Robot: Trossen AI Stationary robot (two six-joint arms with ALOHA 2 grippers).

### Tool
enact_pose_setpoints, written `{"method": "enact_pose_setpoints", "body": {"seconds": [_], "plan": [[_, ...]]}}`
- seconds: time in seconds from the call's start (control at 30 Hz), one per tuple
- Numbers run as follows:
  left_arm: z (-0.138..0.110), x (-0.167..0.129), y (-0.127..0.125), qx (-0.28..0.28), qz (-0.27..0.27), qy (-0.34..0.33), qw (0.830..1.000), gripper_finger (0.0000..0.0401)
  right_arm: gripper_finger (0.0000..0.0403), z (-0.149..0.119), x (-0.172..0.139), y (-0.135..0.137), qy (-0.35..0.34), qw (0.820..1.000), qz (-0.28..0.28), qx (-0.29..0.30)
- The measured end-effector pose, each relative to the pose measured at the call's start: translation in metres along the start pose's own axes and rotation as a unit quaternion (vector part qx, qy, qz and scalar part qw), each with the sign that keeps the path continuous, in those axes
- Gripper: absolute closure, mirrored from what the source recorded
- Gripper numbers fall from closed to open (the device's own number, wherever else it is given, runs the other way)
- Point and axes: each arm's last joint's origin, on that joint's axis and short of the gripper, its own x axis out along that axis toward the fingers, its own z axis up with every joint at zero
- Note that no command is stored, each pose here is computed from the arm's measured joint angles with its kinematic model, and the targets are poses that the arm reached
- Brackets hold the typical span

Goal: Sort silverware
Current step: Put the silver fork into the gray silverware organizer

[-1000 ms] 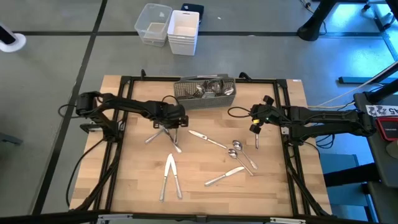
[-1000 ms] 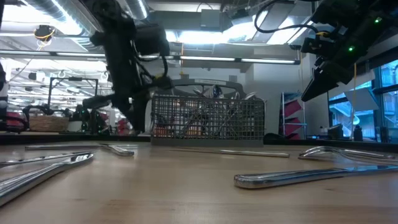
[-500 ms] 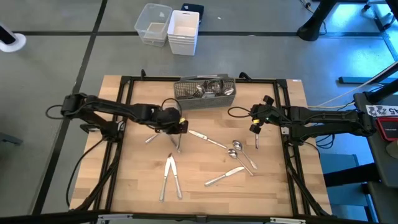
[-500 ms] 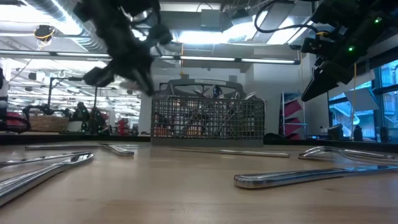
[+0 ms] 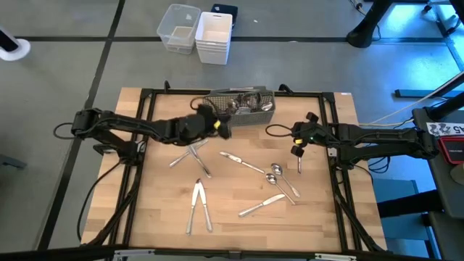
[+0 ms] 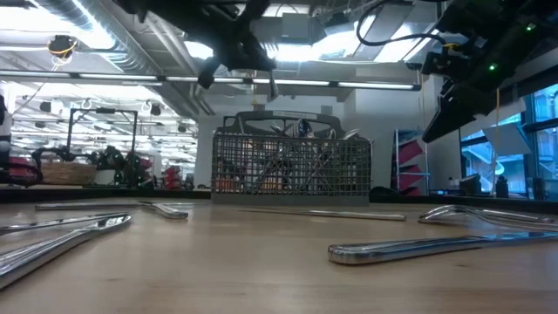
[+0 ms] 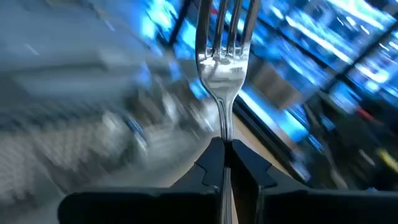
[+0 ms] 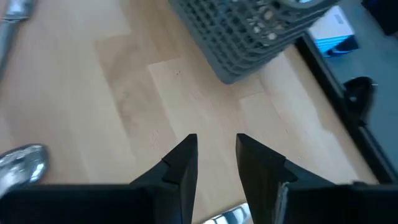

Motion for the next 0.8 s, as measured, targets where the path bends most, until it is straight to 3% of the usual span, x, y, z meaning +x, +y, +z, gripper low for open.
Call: {"method": "enact_pose_setpoints", "body": {"seconds": [0.17, 0.3, 0.5, 0.8], "plan": [[0.015, 0.013, 0.018, 0.033, 0.086, -0.065, 0.994, 0.0392, 0.0292, 0.000, 0.000, 0.002, 0.001, 1.000, 0.026, 0.002], [0.013, 0.033, 0.035, 0.038, 0.134, -0.074, 0.987, 0.0393, 0.0292, 0.000, 0.000, 0.002, 0.001, 1.000, 0.028, 0.002], [0.012, 0.059, 0.049, 0.052, 0.150, -0.106, 0.982, 0.0389, 0.0292, 0.000, 0.000, 0.002, 0.001, 1.000, 0.028, 0.002], [-0.018, 0.073, 0.052, 0.105, 0.156, -0.058, 0.980, 0.0377, 0.0292, 0.000, 0.000, 0.003, 0.003, 0.998, 0.057, 0.002]]}}
